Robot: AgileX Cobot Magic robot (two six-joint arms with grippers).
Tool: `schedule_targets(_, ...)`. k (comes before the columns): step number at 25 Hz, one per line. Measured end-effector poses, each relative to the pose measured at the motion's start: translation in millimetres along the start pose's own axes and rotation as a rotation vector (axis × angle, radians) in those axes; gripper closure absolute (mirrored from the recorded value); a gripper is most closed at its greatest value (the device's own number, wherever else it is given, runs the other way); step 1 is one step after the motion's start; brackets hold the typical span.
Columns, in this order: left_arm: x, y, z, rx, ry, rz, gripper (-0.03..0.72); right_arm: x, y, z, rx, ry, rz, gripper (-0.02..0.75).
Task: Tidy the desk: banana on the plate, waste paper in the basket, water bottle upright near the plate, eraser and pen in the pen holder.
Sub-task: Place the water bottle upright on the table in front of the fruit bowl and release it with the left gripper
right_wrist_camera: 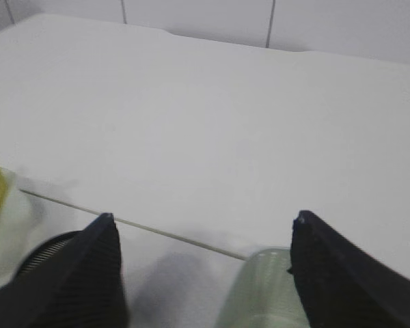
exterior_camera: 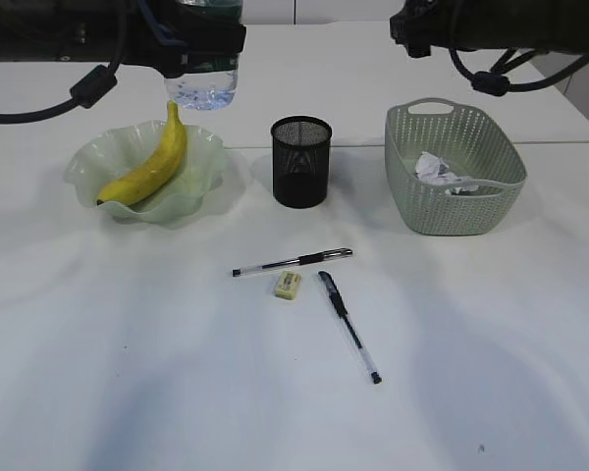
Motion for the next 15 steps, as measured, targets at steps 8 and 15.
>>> schedule_targets(8, -0.1, 0.0, 0.3, 0.0, -0.001, 0.0, 0.3, -12.0, 13.2, -59.6, -0.107, 0.374, 0.105, 0.158)
schedule_targets(15, -0.1, 0.0, 0.3, 0.0, -0.001, 0.0, 0.304, -37.2, 34.9, -101.9, 0.042, 0.652, 0.216, 0.158)
Point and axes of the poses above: a point on each arm's last joint axis where the gripper is mounted, x pointing out along that axis toward the gripper, z along the wrist's bending axis when the last joint is at zero, y = z × x, the point moved 7 cm from there along x, pointing out along that axis toward the gripper
